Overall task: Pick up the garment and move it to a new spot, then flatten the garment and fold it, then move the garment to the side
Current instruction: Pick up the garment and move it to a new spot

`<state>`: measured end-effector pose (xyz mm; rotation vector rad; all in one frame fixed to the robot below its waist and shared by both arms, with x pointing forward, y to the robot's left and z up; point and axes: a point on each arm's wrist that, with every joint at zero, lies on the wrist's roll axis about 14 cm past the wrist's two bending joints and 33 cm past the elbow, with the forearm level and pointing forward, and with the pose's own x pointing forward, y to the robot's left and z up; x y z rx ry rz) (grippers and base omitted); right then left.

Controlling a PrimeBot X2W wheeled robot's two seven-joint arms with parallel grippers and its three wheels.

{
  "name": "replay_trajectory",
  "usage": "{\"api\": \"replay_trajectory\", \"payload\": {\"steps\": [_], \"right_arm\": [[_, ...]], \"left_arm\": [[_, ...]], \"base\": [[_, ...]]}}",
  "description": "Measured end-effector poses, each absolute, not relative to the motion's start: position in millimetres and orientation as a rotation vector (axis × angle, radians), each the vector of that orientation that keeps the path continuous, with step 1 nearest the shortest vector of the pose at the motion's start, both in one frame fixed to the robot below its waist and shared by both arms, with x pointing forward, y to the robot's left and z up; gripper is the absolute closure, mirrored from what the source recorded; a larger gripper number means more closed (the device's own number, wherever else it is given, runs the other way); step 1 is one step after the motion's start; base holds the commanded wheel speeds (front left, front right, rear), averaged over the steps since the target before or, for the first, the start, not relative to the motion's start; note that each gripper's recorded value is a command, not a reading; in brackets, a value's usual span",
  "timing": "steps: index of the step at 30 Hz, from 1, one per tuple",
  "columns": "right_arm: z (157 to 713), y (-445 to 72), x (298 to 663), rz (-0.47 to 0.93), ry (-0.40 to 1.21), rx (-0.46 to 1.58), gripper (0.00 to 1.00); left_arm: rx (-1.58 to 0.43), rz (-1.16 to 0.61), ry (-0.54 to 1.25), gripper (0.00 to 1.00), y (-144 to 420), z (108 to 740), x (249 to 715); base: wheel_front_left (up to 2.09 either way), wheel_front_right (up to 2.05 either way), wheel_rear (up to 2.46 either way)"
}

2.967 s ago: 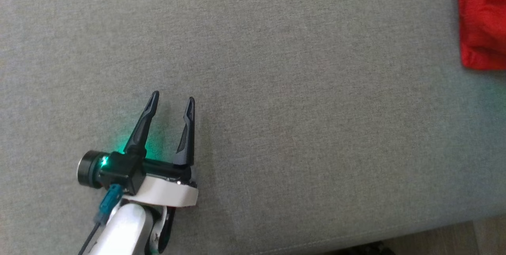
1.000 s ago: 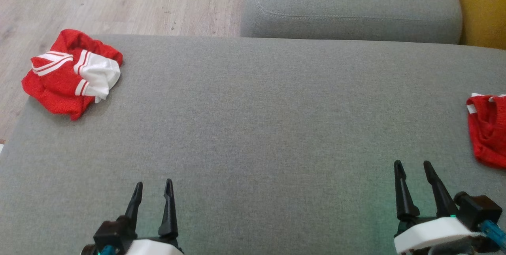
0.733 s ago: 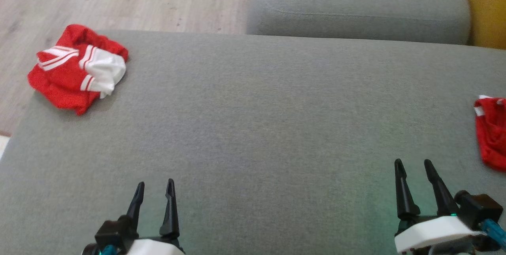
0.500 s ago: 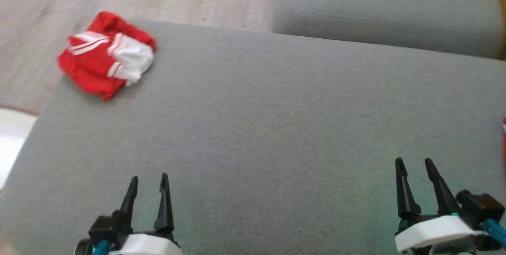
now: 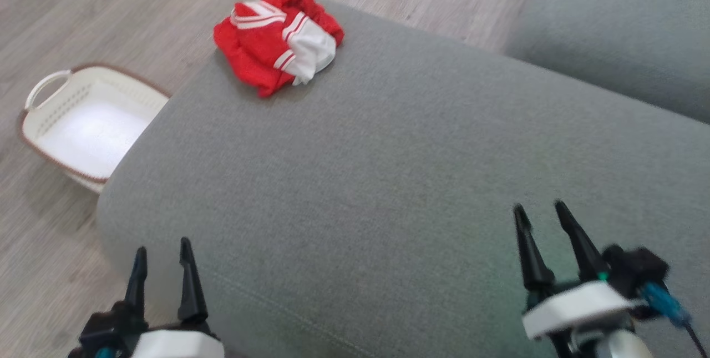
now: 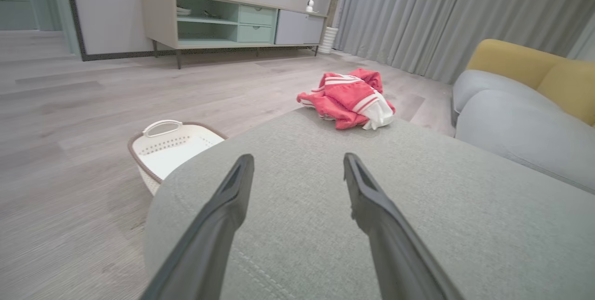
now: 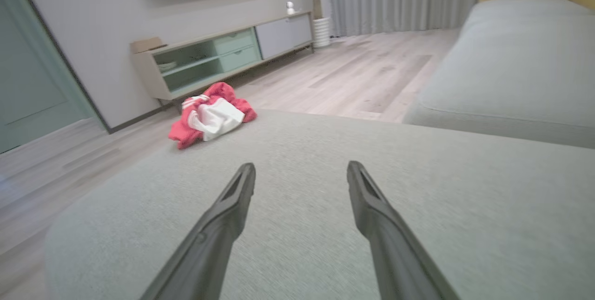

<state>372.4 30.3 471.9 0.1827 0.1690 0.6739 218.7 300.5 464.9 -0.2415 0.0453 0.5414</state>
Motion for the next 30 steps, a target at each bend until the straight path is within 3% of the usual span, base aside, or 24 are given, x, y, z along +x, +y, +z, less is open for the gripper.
{"api": "replay_trajectory", "payload": {"steps": [7,16,20,30], "right_arm": [[477,71,376,0.786,0.165,0.190,0.00],[469,71,390,0.778,0.171,0.169,0.00],[475,60,409,0.734,0.138,0.154,0.00],[477,28,451,0.623,0.111,0.102,0.00]], "left_arm": [[-0.245,0.626,0.057,0.00,309,462,201],[-0.221,0.623,0.071,0.00,311,464,211],[-0.159,0.595,-0.029,0.00,334,500,244],[0.065,0.479,-0.316,0.00,390,653,377]], "base": [[0.00,0.00,0.00],[0.00,0.00,0.00],[0.00,0.00,0.00],[0.00,0.00,0.00]]}}
